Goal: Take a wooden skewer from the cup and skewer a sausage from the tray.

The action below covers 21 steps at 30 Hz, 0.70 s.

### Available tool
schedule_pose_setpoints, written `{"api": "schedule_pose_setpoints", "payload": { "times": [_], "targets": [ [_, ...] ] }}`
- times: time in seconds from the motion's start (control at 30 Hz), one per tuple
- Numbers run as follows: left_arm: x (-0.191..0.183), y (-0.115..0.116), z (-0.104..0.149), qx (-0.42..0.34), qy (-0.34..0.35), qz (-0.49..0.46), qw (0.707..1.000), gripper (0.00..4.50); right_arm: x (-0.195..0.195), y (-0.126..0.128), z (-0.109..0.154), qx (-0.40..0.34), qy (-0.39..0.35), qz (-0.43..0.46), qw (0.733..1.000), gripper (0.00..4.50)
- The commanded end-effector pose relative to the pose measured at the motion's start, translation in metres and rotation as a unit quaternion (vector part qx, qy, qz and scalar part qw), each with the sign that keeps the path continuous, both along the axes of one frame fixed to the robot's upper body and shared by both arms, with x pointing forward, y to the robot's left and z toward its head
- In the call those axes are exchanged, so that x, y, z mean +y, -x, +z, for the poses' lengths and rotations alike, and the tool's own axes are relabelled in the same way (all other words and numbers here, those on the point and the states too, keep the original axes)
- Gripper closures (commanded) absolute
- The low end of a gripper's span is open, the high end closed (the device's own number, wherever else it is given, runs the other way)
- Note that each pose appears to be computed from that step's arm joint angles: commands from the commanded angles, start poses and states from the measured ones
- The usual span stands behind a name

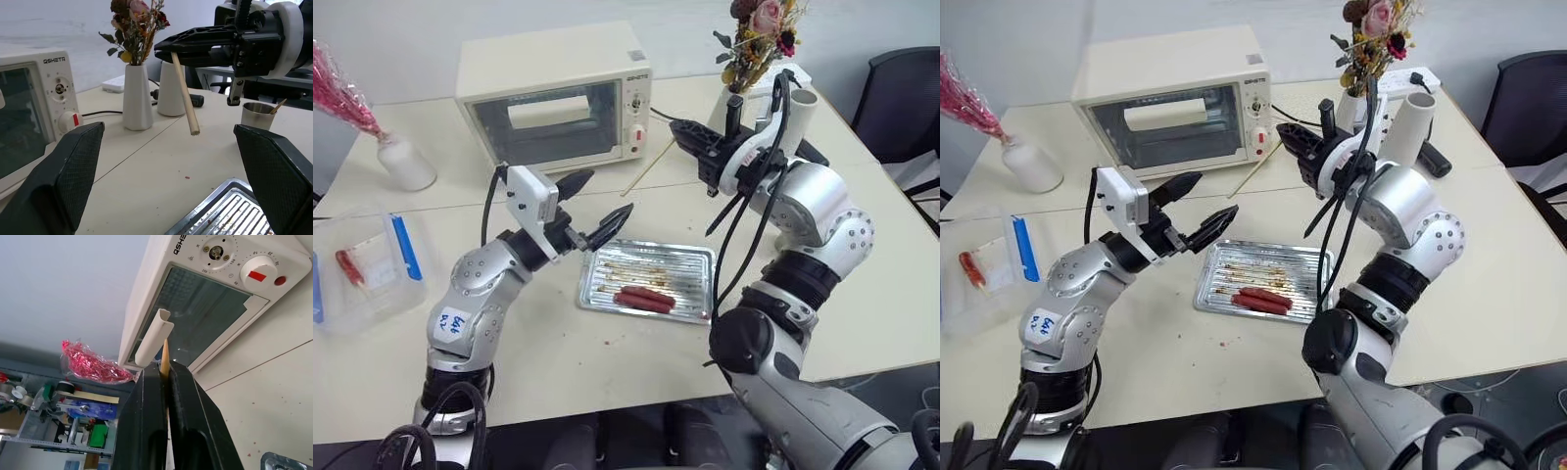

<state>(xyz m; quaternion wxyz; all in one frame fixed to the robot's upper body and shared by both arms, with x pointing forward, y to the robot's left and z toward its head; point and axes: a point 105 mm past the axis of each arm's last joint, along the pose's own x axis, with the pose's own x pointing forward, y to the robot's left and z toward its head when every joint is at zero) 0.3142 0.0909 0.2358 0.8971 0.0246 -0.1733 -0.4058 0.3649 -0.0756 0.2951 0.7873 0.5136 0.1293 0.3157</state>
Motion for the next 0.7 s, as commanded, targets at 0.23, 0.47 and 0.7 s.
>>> {"api": "schedule_pose_setpoints", "payload": {
  "times": [0.23,0.47,0.7],
  "targets": [
    [-0.013,0.004,0.014,-0.035,0.013,-0.017,0.999,0.40,0.019,0.015,0.007,0.004,-0.028,0.028,0.999,4.50],
    [-0.014,0.004,0.014,-0.036,0.013,-0.020,0.999,2.38,0.023,0.017,0.008,0.008,-0.031,0.035,0.999,4.50],
    [-0.016,0.005,0.018,-0.040,0.015,-0.017,0.999,2.65,0.021,0.017,0.007,0.006,-0.025,0.033,0.999,4.50]
  ]
}}
